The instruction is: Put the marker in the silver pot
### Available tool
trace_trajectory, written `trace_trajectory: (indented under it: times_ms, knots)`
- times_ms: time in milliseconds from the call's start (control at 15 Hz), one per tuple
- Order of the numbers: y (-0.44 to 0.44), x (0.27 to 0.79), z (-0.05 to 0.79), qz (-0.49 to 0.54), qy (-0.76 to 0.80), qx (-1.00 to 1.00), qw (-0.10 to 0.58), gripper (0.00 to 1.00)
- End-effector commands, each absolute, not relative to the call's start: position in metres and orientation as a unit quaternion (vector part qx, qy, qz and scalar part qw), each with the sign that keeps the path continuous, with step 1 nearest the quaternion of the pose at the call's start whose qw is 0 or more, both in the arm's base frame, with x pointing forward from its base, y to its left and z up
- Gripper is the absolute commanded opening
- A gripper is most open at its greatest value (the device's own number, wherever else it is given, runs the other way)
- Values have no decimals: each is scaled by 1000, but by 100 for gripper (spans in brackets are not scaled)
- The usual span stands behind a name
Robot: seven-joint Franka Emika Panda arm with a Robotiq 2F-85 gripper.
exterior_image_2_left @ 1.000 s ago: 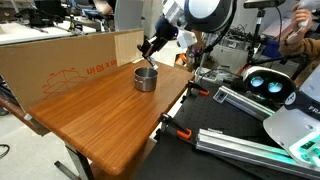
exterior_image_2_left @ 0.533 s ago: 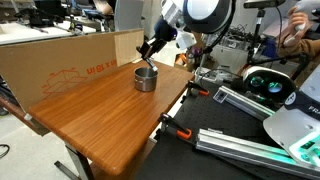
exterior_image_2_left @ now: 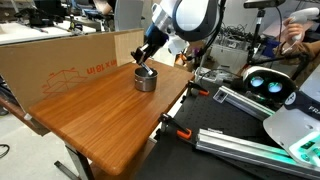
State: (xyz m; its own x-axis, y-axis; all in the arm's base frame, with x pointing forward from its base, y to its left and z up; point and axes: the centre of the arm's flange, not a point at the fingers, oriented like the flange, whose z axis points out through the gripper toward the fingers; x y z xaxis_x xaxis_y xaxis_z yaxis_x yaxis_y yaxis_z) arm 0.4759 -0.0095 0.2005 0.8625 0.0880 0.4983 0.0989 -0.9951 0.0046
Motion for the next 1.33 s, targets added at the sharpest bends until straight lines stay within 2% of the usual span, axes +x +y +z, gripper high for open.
trace_trajectory:
  times_ms: [0, 67, 133, 200, 267, 667, 1267]
  knots:
    - [-1, 497, 176, -239, -45, -970, -1, 6]
    - [0, 500, 173, -235, -45, -971, -4, 6]
    - [0, 504, 174, -235, -45, -971, -6, 50]
    - [0, 506, 174, -234, -45, -971, -8, 51]
    - [1, 507, 173, -227, -44, -973, -7, 56]
    - [1, 510, 172, -215, -37, -976, -3, 99]
    - [-6, 494, 193, -226, -26, -974, 15, 100]
